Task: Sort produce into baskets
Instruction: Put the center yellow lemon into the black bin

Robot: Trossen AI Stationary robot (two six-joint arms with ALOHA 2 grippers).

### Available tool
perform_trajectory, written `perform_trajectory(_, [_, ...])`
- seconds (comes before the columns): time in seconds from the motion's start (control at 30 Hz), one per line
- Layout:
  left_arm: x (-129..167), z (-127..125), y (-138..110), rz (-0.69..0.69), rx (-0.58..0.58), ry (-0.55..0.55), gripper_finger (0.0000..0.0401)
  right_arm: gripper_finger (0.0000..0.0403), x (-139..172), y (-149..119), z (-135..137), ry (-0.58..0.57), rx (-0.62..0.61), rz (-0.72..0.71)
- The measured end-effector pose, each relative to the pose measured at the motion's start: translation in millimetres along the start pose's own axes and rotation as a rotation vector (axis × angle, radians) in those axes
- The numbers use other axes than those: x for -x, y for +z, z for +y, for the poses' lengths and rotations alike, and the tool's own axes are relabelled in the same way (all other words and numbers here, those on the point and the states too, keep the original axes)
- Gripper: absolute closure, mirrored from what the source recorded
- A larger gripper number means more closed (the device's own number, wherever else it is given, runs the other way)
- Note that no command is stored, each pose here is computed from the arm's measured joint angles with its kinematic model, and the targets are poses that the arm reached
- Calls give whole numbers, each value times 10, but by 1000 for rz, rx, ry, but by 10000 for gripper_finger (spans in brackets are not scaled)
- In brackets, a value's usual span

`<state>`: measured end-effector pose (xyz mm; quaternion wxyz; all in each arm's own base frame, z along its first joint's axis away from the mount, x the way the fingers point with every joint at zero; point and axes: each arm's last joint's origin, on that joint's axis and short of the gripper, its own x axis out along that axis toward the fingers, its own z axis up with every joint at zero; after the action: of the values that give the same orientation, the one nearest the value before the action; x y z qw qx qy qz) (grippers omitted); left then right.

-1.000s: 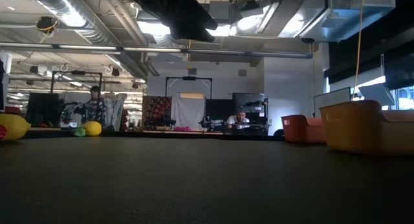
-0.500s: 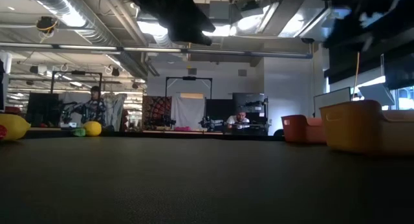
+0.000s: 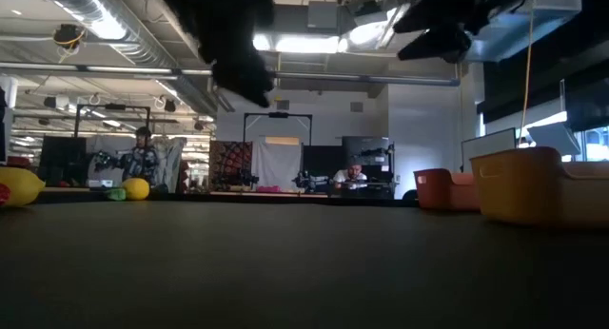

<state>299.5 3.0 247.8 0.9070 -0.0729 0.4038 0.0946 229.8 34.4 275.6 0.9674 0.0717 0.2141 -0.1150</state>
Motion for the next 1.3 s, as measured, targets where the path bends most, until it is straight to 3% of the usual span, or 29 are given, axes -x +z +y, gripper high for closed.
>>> perform_trajectory(0.5, [289,44,-442,428,218,138,102,133,-410,-180,6,-50,77,106])
perform_trajectory(0.87, [527,140,-732,771,307,346,102,133,-455,-187,34,-7,64,105])
perform_trajectory(1.1, [555,228,-792,847,325,391,102,133,-457,-162,45,11,53,81])
perform_trajectory(1.3, [466,364,-994,948,348,378,102,133,-457,-162,48,19,52,83])
